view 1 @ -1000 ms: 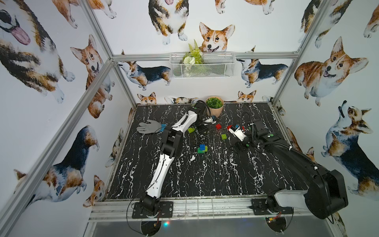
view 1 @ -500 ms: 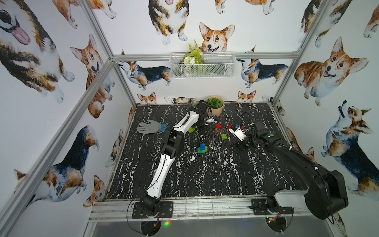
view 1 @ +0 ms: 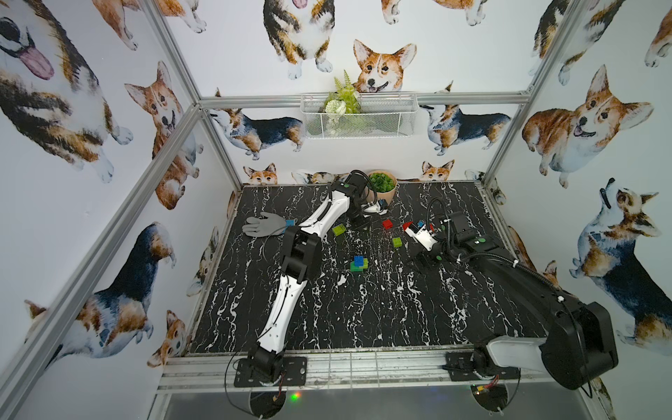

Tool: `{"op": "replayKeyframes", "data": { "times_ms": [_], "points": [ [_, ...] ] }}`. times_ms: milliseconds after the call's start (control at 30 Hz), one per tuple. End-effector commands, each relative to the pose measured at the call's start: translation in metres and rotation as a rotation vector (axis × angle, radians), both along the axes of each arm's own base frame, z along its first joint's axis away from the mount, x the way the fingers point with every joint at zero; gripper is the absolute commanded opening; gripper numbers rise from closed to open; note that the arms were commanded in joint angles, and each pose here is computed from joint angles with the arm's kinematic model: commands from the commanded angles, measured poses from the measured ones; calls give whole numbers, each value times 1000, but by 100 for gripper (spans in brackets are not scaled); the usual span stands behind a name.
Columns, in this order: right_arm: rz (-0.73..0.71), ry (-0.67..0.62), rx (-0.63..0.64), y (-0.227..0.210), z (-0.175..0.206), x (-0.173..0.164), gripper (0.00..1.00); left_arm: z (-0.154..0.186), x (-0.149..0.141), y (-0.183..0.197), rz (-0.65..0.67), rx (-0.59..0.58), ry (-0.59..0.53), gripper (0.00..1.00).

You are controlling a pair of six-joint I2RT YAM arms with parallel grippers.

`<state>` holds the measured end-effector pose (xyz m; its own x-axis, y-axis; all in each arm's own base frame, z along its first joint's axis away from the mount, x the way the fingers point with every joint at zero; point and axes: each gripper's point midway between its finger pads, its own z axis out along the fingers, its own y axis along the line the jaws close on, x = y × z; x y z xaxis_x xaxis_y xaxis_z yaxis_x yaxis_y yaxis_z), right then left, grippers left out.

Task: Assemble the letter s with lego
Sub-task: Pick up the lego brick from the center of the board, then place the lego brick at the center of the board.

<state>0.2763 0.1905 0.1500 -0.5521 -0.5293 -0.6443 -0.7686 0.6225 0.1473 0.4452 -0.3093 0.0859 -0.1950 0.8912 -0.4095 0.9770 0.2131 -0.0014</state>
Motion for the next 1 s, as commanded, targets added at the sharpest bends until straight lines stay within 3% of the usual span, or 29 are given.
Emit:
{"op": "replayKeyframes", "data": {
  "times_ms": [0, 333, 500, 967],
  "points": [
    [5, -3, 42, 5, 5, -1, 87, 15, -38, 13, -121, 26, 55, 24],
    [15, -4, 76, 11, 5, -1, 87, 50, -102, 50, -225, 41, -8, 25],
    [13, -11, 84, 12, 4, 2, 87, 48, -123, 55, -262, 46, -30, 24],
    [-20, -16, 67, 6, -5, 2, 87, 21, -135, 46, -289, 89, -40, 22]
  ]
}}
